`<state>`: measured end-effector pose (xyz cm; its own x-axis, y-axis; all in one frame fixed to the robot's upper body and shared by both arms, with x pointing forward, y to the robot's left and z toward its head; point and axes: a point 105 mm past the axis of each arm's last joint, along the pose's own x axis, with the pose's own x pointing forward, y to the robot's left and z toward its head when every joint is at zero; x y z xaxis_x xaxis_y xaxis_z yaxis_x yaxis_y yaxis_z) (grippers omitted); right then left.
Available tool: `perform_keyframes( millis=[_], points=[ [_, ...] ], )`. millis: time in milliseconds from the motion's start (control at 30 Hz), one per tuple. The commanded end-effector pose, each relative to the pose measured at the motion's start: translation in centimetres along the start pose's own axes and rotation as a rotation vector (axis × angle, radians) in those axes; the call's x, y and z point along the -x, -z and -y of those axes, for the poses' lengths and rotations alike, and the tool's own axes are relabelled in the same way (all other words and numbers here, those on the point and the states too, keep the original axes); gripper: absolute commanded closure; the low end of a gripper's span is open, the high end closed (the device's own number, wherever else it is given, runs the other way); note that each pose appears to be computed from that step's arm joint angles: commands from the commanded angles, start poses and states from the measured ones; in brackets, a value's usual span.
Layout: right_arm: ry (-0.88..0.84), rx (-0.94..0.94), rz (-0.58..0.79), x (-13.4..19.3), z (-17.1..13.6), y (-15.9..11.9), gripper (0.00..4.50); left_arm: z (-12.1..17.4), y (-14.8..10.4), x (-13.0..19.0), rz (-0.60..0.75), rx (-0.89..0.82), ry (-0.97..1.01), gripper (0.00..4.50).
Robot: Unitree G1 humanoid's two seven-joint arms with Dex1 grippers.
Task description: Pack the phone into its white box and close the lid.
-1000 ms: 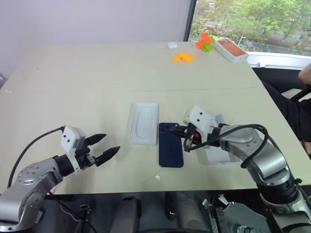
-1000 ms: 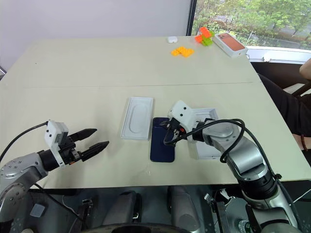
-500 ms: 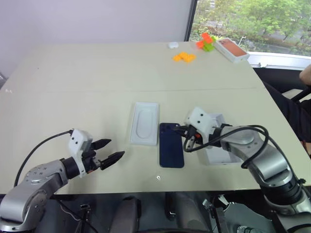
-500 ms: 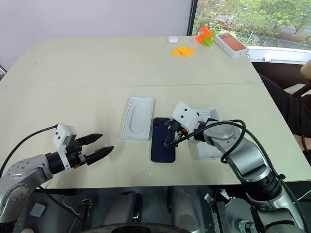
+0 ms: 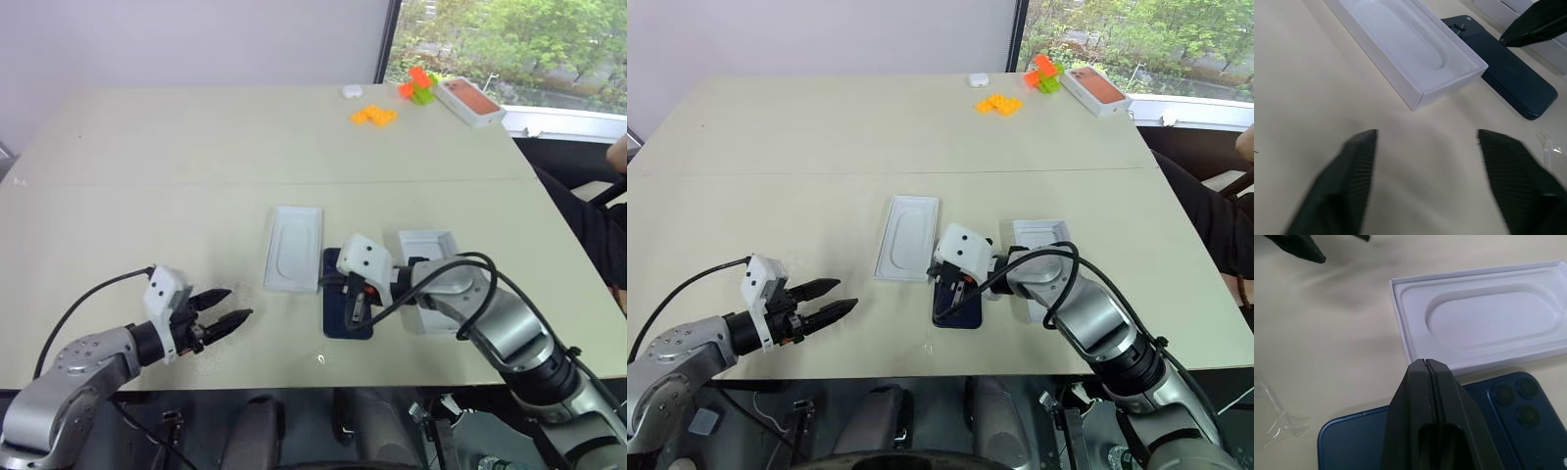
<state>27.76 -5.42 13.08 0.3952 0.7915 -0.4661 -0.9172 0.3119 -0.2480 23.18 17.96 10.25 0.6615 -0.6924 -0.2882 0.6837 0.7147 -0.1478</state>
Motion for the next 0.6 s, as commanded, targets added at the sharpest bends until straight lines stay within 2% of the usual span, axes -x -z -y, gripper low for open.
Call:
perform_keyframes(
  millis=[33,100,133,500,533,600],
  points=[
    [0.024,0.038,0.039,0.3,0.4,-1.1,4.5,0.5,-1.0,0.4,0.03,-0.034,0.009,3.13],
    [0.03,0.036,0.038,0.4,0.5,-1.1,4.5,0.5,-1.0,0.4,0.025,-0.038,0.01,4.14],
    [0.033,0.035,0.037,0.4,0.5,-1.1,4.5,0.6,-0.9,0.3,0.014,-0.047,0.01,4.45],
    [-0.031,0.062,0.075,-0.5,-0.5,-2.3,4.5,-0.2,-0.9,0.1,-0.006,-0.073,-0.003,4.45],
    [-0.045,0.069,0.076,-0.7,-0.7,-2.5,3.95,-0.4,-0.9,0.2,-0.008,-0.075,-0.009,4.5],
    [-0.052,0.086,0.072,-1.2,-0.8,-2.8,3.15,-0.8,-0.9,0.5,-0.018,-0.083,-0.022,4.5]
  ],
)
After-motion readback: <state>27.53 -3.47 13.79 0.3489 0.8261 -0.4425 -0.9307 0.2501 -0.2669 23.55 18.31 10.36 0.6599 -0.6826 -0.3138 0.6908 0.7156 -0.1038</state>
